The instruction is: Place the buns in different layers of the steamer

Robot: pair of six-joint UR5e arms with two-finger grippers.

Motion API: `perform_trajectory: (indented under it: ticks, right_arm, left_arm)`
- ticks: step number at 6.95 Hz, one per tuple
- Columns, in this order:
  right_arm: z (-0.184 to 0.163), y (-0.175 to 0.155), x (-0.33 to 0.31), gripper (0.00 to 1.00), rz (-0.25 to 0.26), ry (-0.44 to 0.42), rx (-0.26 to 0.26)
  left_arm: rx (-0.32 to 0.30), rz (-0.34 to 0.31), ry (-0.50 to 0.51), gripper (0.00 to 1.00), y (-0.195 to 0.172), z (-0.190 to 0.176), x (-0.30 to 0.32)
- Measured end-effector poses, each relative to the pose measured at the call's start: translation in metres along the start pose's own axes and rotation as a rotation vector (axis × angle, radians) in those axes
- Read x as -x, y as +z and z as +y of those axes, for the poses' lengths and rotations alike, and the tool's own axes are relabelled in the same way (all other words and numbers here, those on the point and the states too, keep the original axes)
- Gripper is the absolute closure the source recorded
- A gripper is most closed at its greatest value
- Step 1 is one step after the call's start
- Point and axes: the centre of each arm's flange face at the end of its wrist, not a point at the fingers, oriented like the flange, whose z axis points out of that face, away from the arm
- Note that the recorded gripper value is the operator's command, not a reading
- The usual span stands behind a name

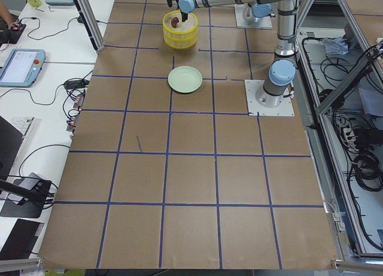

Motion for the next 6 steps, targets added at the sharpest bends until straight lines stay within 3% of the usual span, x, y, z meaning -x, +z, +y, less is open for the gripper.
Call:
perform_trajectory:
  ticks: [1,2,3,4,6]
  right_arm:
    - [0.0,0.0,0.0,0.0,0.0,0.0,0.001]
    - [0.0,0.001,0.0,0.0,0.0,0.0,0.003]
    - [0.001,0.001,0.0,0.0,0.0,0.0,0.004]
    - [0.001,0.001,0.0,0.0,0.0,-0.001,0.004]
    - [0.001,0.0,0.0,0.0,0.0,-0.001,0.002]
  left_arm:
    - [-0.028,-0.012,0.04,0.0,-0.008,-0.004,0.004]
    - [-0.054,-0.031,0.143,0.0,-0.018,-0.019,0.017]
    - [-0.069,-0.071,0.308,0.0,-0.03,-0.057,0.053]
    - [-0.052,-0.103,0.381,0.0,-0.049,-0.1,0.102]
    - [0.047,-0.141,0.341,0.0,-0.104,-0.135,0.181]
